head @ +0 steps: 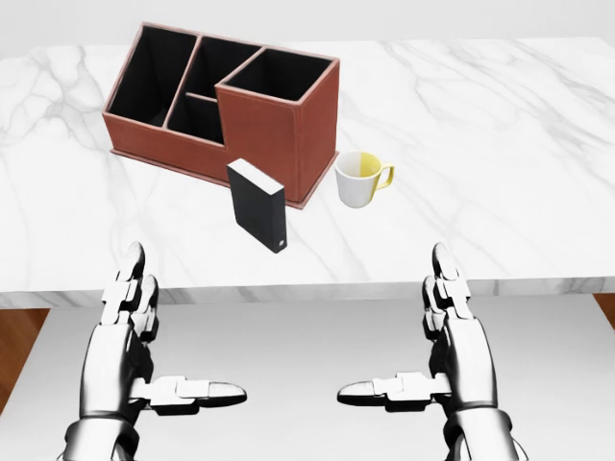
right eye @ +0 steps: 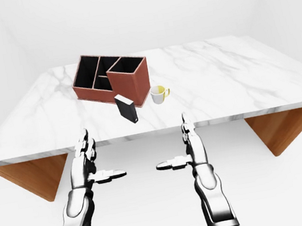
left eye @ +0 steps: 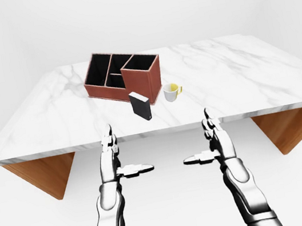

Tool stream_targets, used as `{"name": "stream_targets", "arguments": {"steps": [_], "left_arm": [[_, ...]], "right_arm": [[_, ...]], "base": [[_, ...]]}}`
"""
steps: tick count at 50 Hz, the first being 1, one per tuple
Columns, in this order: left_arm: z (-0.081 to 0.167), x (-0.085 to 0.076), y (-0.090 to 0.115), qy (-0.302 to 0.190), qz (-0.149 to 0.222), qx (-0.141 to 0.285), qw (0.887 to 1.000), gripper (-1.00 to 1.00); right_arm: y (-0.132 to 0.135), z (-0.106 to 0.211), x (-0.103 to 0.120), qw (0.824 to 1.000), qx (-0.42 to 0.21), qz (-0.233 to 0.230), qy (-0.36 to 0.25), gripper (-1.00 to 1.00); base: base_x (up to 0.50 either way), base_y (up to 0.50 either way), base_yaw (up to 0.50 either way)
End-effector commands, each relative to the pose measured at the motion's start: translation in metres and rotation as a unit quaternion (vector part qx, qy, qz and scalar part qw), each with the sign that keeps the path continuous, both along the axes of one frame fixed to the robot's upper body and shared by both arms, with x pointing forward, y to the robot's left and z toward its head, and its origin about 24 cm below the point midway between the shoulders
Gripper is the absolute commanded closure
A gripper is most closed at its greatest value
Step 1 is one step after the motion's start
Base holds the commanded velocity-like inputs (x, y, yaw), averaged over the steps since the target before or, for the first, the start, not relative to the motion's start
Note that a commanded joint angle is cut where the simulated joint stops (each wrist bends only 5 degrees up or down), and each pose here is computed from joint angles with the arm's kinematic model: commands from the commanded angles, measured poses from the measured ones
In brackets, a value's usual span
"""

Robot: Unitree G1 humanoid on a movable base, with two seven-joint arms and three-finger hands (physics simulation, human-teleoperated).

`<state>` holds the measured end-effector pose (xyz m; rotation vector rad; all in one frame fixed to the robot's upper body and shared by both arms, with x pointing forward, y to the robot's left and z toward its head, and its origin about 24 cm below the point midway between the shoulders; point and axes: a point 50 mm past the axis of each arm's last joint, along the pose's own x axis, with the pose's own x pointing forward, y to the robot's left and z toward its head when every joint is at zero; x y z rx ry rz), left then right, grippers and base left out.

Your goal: Pick up the book and place it in the right compartment of the caddy.

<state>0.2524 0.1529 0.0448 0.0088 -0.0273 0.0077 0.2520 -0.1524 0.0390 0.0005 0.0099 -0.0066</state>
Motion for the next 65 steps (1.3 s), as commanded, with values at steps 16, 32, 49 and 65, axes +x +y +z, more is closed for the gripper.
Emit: {"name": "stream_targets", "arguments": {"steps": [16, 32, 49, 65], "left_arm": [[-0.001, -0.002, 0.005, 0.006, -0.014, -0.01, 1.0, -1.0], [0.002, -0.005, 0.003, -0.011, -0.017, -0.005, 1.0, -1.0], [0.0, -0.004, 0.004, -0.014, -0.015, -0.005, 1.0, -1.0], [-0.001, -0.002, 0.005, -0.014, -0.009, -0.006, 1.0, -1.0]], "right_arm": [[-0.007, 0.004, 0.0, 1.0, -0.019, -0.004, -0.007, -1.0], [-0.023, 0.035, -0.011, 0.998, -0.027, -0.036, -0.049, -1.0], [-0.057, 0.104, -0.052, 0.975, -0.034, -0.092, -0.198, -1.0], [-0.096, 0.154, -0.105, 0.936, -0.053, -0.149, -0.315, -1.0]], "base": [[0.0, 0.0, 0.0], [0.0, 0.0, 0.0], [0.0, 0.0, 0.0], [0.0, 0.0, 0.0]]}}
